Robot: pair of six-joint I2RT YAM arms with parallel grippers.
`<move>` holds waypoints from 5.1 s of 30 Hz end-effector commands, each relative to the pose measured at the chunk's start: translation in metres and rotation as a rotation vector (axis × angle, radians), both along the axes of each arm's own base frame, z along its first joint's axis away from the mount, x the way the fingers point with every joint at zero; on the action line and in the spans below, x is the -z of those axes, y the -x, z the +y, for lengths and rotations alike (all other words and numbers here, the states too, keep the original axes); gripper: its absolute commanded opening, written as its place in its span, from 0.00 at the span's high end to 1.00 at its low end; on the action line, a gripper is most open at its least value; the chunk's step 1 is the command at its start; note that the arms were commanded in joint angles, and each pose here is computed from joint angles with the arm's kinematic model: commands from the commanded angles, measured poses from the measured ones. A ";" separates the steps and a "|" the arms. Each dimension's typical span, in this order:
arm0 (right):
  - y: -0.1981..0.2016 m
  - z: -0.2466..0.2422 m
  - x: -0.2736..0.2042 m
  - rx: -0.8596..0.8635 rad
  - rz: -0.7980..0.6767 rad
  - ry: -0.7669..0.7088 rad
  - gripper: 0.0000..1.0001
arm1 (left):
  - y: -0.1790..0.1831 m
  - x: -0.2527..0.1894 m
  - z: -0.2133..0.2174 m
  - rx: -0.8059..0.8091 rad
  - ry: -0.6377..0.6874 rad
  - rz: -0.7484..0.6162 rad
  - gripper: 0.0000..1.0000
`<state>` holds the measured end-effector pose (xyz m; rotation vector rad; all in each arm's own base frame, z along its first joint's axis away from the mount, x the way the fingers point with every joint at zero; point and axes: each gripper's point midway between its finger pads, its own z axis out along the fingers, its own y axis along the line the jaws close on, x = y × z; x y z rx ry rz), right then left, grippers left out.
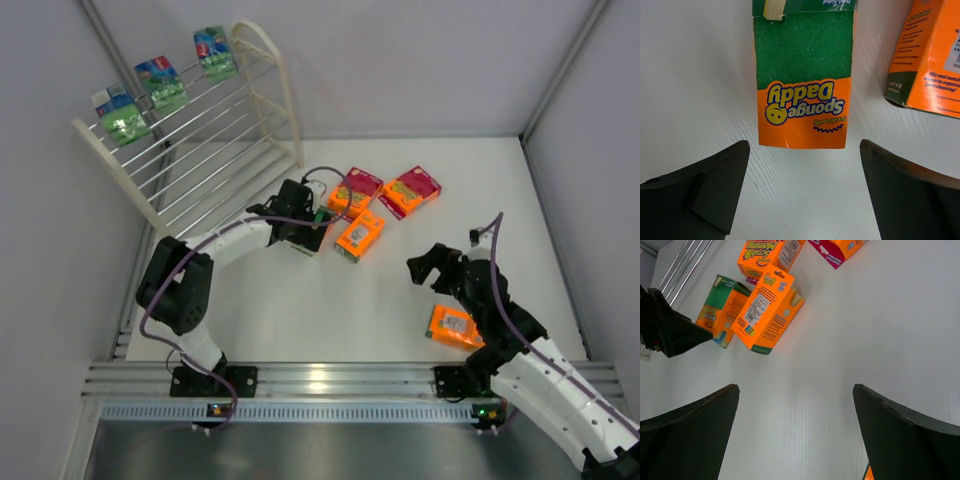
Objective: Place and organize the cleaning sponges onto the shelf
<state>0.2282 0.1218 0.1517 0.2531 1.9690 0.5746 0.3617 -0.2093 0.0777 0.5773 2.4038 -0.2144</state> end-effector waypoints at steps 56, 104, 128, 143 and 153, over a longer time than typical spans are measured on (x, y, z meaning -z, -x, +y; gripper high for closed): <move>-0.008 0.005 0.009 0.014 0.034 -0.012 0.01 | -0.035 -0.004 0.003 -0.093 0.100 -0.106 0.26; -0.002 0.015 0.004 -0.077 0.047 0.022 0.01 | -0.019 -0.033 0.273 -1.281 -0.011 -0.266 0.26; -0.009 0.021 0.007 -0.077 0.050 0.005 0.01 | -0.047 -0.022 0.278 -1.223 -0.029 -0.233 0.25; -0.006 0.022 0.010 -0.088 0.052 -0.005 0.01 | -0.033 -0.042 0.269 -1.170 0.037 -0.253 0.02; -0.004 0.025 0.016 -0.104 0.064 -0.004 0.00 | -0.009 -0.025 0.262 -1.158 0.047 -0.208 0.02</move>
